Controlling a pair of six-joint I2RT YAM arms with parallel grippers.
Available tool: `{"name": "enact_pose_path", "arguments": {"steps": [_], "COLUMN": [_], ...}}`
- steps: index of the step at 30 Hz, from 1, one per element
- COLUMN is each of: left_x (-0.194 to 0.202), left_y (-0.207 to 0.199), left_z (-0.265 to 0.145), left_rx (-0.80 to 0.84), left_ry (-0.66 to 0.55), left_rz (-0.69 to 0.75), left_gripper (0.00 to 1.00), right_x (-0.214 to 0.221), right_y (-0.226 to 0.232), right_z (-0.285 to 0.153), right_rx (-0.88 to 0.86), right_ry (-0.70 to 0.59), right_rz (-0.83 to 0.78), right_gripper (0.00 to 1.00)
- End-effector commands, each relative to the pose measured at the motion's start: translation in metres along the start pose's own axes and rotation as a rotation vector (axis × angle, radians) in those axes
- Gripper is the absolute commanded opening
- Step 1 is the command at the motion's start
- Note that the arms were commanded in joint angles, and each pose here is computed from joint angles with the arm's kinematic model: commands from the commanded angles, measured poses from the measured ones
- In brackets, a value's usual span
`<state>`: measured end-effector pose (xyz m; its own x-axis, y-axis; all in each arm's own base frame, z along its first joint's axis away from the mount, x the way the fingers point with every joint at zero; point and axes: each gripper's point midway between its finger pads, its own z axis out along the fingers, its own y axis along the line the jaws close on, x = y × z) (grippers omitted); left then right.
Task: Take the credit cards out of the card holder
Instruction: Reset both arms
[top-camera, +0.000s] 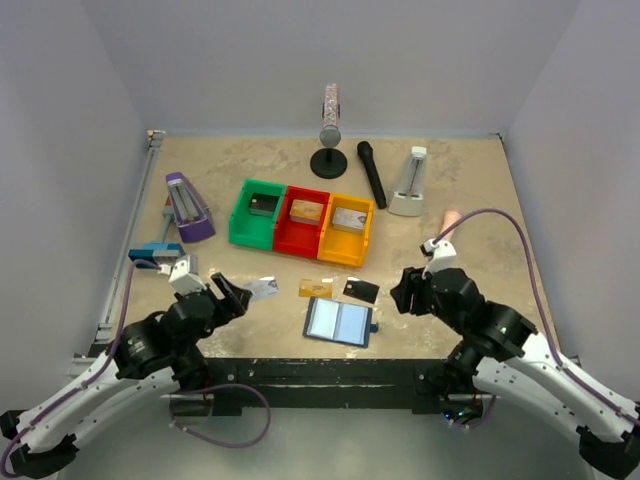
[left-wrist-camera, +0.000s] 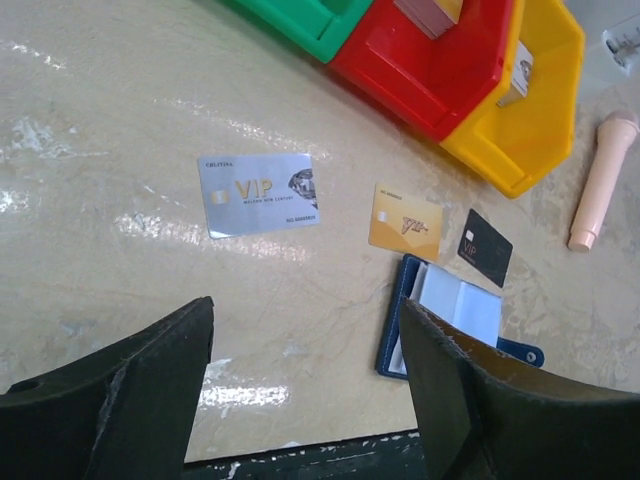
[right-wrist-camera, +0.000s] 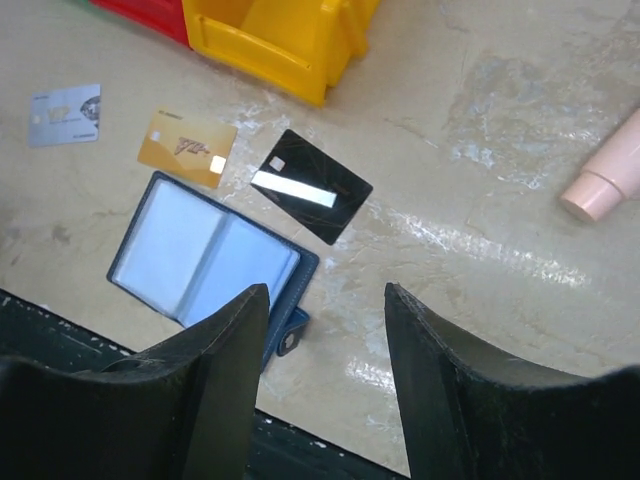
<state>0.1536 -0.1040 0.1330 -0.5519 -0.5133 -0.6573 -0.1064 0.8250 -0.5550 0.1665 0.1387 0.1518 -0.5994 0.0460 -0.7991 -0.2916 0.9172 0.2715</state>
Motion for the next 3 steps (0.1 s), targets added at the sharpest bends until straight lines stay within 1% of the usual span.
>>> {"name": "enact_pose_path", "arguments": {"steps": [1, 3], "left_x": [-0.0100, -0.0127], "left_y": [0.0030, 0.0052], "left_z": [-0.0055, -0.0079], "left_rx": [-0.041, -0.067], "left_ry": [-0.027, -0.026], "left_rz": [-0.066, -0.054], "left_gripper": [0.80, 0.81], "right_x": [-0.0087, -0.0105], "right_y": [-0.0010, 0.0050], "right_z": [0.0007, 0.0002], "right_rx": [0.021, -0.001], "right_ry": [-0.019, -0.003], "right_rz": [-0.030, -0.038], "right_gripper": [0.56, 0.58]}}
